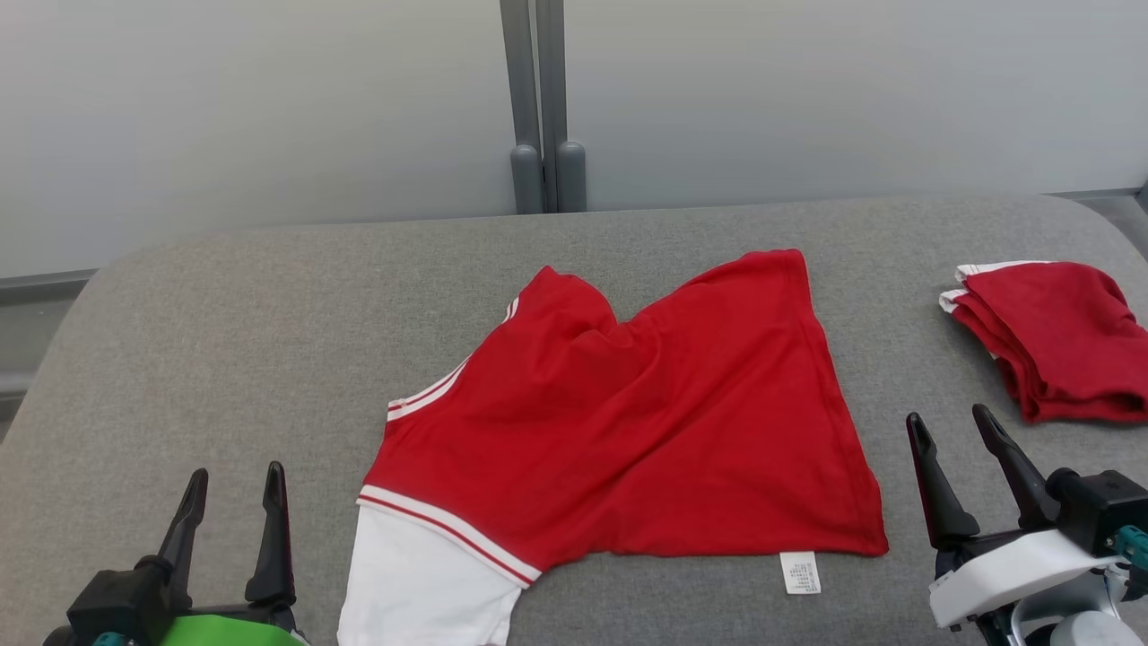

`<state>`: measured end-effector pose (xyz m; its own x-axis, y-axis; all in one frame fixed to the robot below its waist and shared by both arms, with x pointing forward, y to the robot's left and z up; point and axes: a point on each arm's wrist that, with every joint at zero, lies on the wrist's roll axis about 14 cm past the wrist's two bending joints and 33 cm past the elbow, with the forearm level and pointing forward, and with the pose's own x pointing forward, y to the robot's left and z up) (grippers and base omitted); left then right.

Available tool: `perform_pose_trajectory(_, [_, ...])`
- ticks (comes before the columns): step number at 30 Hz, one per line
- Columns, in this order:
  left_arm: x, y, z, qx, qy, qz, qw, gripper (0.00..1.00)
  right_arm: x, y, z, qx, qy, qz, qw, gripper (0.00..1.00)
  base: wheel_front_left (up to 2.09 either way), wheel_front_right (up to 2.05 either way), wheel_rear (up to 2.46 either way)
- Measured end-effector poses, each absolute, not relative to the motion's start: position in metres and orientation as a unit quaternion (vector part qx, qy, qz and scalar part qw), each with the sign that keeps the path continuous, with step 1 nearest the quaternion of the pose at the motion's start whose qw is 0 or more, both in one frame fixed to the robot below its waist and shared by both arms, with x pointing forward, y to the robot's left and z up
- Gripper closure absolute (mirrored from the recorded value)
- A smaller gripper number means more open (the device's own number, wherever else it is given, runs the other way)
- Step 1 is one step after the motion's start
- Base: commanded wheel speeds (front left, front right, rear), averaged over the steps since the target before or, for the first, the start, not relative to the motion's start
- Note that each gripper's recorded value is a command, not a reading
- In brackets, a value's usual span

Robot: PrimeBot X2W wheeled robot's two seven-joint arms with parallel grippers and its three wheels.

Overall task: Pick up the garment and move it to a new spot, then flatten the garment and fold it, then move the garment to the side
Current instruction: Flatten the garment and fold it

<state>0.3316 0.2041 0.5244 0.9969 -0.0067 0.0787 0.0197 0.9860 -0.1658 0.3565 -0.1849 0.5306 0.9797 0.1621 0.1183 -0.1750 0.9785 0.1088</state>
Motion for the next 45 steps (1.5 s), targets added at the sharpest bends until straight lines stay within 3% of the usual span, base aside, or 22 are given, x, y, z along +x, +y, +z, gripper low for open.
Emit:
perform_pose_trajectory(14, [0.333,0.205,0.518,-0.082,-0.038,-0.007,0.996,0.00,0.359,-0.187,0.530,0.041,-0.051,0.082,0.995,0.00,0.00,0.00,0.00])
perform_pose_trajectory(18, [0.331,0.203,0.505,-0.080,-0.009,-0.014,0.997,0.00,0.361,-0.190,0.510,0.032,0.000,0.081,0.996,0.00,0.00,0.00,0.00])
perform_pose_trajectory(30, [0.300,0.177,0.414,-0.101,0.236,-0.068,0.964,0.00,0.345,-0.183,0.407,0.031,0.236,0.107,0.965,0.00,0.00,0.00,0.00])
perform_pose_trajectory(45, [0.293,0.174,0.367,-0.095,0.356,-0.083,0.926,0.00,0.366,-0.162,0.377,0.044,0.288,0.134,0.947,0.00,0.00,0.00,0.00])
